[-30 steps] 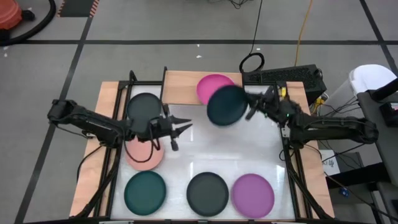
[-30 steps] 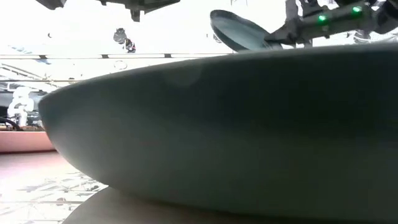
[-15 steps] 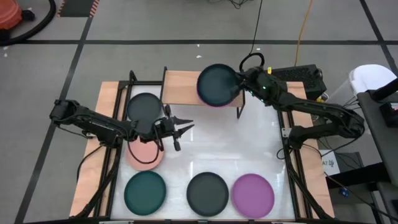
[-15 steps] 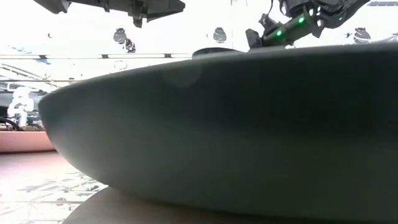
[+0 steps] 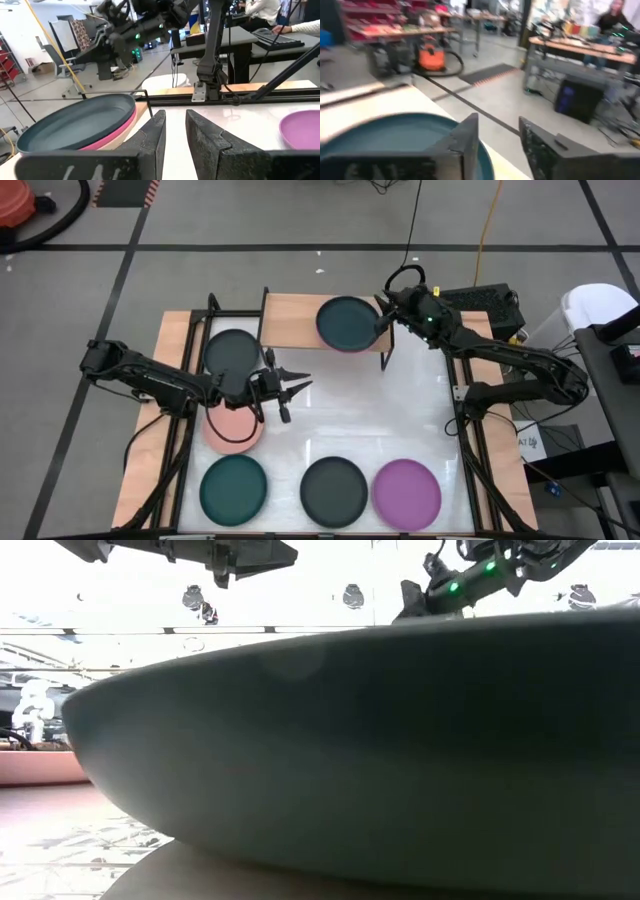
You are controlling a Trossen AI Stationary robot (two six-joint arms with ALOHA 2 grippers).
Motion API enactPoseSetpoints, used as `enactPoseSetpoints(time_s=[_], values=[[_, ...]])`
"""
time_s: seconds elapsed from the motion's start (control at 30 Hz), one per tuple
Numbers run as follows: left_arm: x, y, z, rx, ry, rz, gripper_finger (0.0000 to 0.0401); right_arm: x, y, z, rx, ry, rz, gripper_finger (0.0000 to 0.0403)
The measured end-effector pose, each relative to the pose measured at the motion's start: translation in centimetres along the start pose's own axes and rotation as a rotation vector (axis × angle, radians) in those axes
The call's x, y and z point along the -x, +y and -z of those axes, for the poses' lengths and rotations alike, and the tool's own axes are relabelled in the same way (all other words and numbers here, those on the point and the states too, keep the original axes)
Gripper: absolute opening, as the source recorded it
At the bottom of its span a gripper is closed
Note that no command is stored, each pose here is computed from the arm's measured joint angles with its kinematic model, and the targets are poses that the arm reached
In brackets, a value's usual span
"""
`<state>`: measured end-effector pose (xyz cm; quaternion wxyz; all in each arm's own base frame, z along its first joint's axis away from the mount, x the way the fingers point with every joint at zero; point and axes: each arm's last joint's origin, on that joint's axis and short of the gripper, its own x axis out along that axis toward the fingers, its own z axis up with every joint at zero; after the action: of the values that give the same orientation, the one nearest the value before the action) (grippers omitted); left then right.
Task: Place and stack plates onto a shelf
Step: Stack the dark green plate onto the dark blue plate on the shelf
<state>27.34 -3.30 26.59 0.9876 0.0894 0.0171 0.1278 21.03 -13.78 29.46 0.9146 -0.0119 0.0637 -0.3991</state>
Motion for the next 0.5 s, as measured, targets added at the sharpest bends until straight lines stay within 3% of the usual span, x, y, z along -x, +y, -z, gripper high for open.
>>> enactPoseSetpoints(time_s=[0.13, 0.27, 0.5], values=[[0.0, 0.0, 0.2, -0.001, 0.021, 0.004, 0.0081, 2.2, 0.3, -1.3, -0.021, -0.036, -0.172, 0.0155], [0.0, 0.0, 0.8, 0.007, 0.079, 0.007, 0.0081, 4.8, 1.2, -1.4, -0.028, 0.02, -0.372, 0.016], [0.1, 0.2, 2.5, 0.089, 0.236, -0.002, 0.0081, 9.0, 3.3, 4.0, -0.05, 0.111, -0.568, 0.0152]])
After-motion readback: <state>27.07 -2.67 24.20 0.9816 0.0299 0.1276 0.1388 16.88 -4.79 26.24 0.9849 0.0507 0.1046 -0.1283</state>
